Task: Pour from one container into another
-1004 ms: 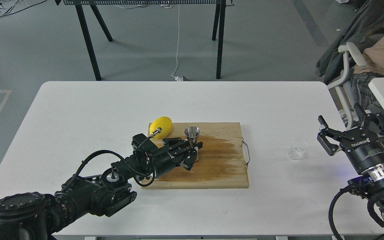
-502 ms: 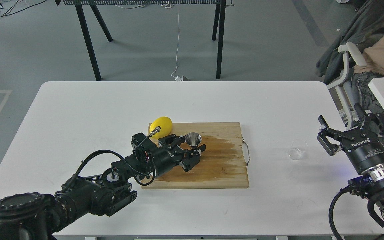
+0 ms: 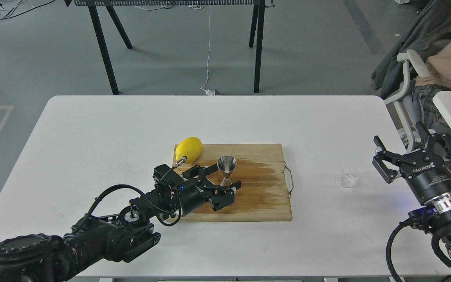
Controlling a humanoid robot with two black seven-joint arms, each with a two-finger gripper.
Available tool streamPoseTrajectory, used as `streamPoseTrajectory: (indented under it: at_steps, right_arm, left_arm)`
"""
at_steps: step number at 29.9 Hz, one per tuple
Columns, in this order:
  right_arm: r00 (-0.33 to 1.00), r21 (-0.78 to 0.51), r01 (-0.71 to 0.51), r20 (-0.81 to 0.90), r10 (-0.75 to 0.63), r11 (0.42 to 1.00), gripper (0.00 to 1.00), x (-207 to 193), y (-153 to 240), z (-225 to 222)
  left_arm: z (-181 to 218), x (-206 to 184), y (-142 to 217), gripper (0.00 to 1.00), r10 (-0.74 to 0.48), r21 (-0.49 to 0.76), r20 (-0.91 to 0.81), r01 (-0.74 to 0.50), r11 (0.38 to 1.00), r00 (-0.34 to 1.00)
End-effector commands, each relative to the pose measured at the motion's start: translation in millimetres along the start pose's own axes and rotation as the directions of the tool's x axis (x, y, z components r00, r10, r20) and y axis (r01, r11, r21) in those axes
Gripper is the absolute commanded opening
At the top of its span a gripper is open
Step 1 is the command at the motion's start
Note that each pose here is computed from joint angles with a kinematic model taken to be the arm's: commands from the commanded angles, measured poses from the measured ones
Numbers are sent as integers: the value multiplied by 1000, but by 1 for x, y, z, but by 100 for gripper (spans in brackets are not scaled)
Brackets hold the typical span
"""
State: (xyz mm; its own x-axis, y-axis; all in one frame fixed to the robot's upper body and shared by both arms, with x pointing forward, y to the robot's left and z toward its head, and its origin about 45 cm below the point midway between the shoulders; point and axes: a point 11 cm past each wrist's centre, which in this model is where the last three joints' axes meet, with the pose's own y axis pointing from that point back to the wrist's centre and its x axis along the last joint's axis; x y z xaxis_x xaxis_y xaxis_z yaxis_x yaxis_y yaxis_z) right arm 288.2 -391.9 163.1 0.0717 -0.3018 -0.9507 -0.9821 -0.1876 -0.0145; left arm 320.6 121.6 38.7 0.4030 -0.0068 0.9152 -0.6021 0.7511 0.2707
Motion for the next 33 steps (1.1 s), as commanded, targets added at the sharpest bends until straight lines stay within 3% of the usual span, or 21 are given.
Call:
streamPoseTrajectory:
  at_steps: [1, 22, 27, 33]
  right_arm:
    - [1000, -1, 0, 1, 0, 1000, 99, 0, 0, 1]
    - [1000, -4, -2, 3, 2, 1000, 99, 1, 0, 2]
    - [1000, -2, -1, 1, 1, 1000, 99, 0, 0, 0]
    - [1000, -2, 0, -1, 0, 1000, 99, 0, 0, 0]
  left_arm:
    - [5, 1, -1, 100, 12, -10, -16, -13, 1000, 1000]
    - [-18, -15, 34, 100, -9, 51, -42, 11, 999, 999]
    - [-37, -4, 67, 100, 21, 76, -63, -16, 997, 998]
    - [-103, 45, 153, 100, 117, 254, -100, -88, 963, 988]
